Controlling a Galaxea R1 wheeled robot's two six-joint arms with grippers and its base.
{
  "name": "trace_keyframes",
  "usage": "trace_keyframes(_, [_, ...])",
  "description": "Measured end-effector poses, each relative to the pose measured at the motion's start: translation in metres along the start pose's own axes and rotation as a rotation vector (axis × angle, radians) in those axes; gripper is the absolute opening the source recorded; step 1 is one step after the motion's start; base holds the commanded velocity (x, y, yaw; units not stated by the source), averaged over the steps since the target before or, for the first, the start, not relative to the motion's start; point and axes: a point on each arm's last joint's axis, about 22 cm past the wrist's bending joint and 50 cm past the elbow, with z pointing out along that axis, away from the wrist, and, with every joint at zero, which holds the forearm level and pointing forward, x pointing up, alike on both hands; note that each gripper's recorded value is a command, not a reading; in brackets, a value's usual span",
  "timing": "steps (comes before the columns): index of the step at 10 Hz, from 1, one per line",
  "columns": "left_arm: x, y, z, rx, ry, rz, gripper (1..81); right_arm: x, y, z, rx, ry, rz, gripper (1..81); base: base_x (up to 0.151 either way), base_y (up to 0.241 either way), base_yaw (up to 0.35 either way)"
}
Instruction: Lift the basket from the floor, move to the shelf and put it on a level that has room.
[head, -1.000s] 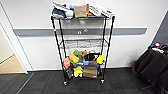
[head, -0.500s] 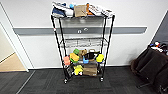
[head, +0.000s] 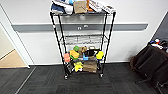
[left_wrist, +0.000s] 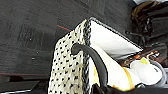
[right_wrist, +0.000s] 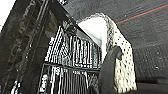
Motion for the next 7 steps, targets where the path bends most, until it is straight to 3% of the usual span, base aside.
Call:
trace_keyframes(5, [-0.039,-0.006,-0.008,0.013,-0.038,-0.034,1.0,-0.046,0.004,-0.009,-0.008,-0.041,0.039,1.0,0.000,0.000,0.000])
trace_keyframes(7, [-0.046,-0.003,-0.015,0.012,-0.034,-0.030,1.0,-0.051,-0.001,-0.016,-0.006,-0.035,0.033,1.0,0.000,0.000,0.000])
